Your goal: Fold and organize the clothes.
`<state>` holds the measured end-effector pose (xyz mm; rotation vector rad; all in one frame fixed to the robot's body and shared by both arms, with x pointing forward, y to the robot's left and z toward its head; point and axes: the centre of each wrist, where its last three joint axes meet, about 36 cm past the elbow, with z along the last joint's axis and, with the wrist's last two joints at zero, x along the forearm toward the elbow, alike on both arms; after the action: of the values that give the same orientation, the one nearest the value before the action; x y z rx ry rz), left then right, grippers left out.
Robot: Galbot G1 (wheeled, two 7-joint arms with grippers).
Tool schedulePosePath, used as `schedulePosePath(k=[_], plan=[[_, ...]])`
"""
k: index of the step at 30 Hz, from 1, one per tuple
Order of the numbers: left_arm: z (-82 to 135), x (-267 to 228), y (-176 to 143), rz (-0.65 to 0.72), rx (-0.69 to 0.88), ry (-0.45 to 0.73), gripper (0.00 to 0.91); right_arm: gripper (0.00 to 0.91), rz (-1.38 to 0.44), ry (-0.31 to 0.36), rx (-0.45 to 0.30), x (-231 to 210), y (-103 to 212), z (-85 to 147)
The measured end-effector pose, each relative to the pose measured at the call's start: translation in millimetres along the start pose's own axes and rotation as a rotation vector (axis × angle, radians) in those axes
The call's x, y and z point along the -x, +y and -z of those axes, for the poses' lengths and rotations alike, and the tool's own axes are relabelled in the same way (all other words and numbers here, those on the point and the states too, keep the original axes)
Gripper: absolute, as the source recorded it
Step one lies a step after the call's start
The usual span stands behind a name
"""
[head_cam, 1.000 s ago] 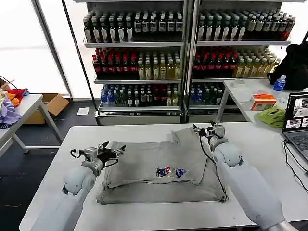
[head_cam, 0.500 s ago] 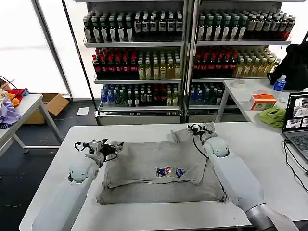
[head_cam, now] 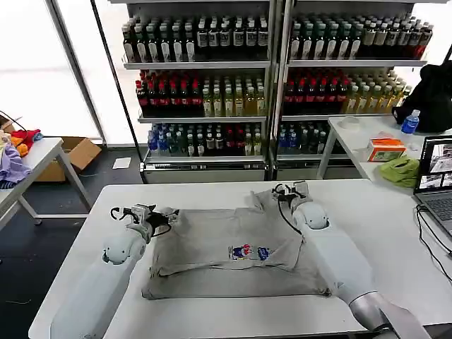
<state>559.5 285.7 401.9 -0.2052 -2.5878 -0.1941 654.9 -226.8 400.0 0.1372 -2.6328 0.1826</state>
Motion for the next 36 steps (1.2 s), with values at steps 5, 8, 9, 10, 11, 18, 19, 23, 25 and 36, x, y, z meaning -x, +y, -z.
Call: schedulePosePath(k=[5, 8, 9, 10, 11, 18, 19, 23, 25, 36], plan=[[-3.4, 1.4, 4.0, 0.007, -0.006, 0.009, 0.907, 0.907, 0.003, 0.013, 0.0, 2.0, 4.3, -6.9], [-5.2, 3.3, 3.3, 0.005, -0.012, 0.014, 0.867, 0.907, 0.002, 0.016, 0.001, 2.1, 5.9, -10.7], [-5.9, 3.9, 2.8, 0.003, -0.013, 0.017, 0.252, 0.907, 0.002, 0.017, 0.001, 1.9, 6.6, -11.9], [-6.8, 4.6, 2.2, 0.002, -0.014, 0.019, 0.01, 0.846, 0.002, 0.018, 0.0, 1.8, 7.2, -13.3], [-7.6, 5.3, 1.7, 0.001, -0.015, 0.022, 0.01, 0.725, 0.002, 0.019, -0.001, 1.7, 7.7, -14.8], [-12.3, 6.1, -1.8, -0.013, -0.01, 0.038, 0.01, 0.0, 0.007, 0.028, 0.007, 0.5, 8.5, -25.8], [-13.1, 6.2, -2.9, -0.015, -0.01, 0.039, 0.01, 0.0, 0.009, 0.029, 0.01, 0.1, 8.7, -27.8], [-15.6, 6.8, -7.1, -0.023, -0.007, 0.045, 0.01, 0.0, 0.011, 0.031, 0.014, -1.0, 9.2, -33.7], [-16.2, 6.7, -9.5, -0.028, -0.003, 0.047, 0.01, 0.0, 0.011, 0.032, 0.016, -1.2, 9.5, -36.3], [-11.6, 10.1, -17.4, -0.04, -0.008, 0.03, 0.01, 0.0, 0.019, 0.015, 0.029, -8.4, 6.9, -43.9]])
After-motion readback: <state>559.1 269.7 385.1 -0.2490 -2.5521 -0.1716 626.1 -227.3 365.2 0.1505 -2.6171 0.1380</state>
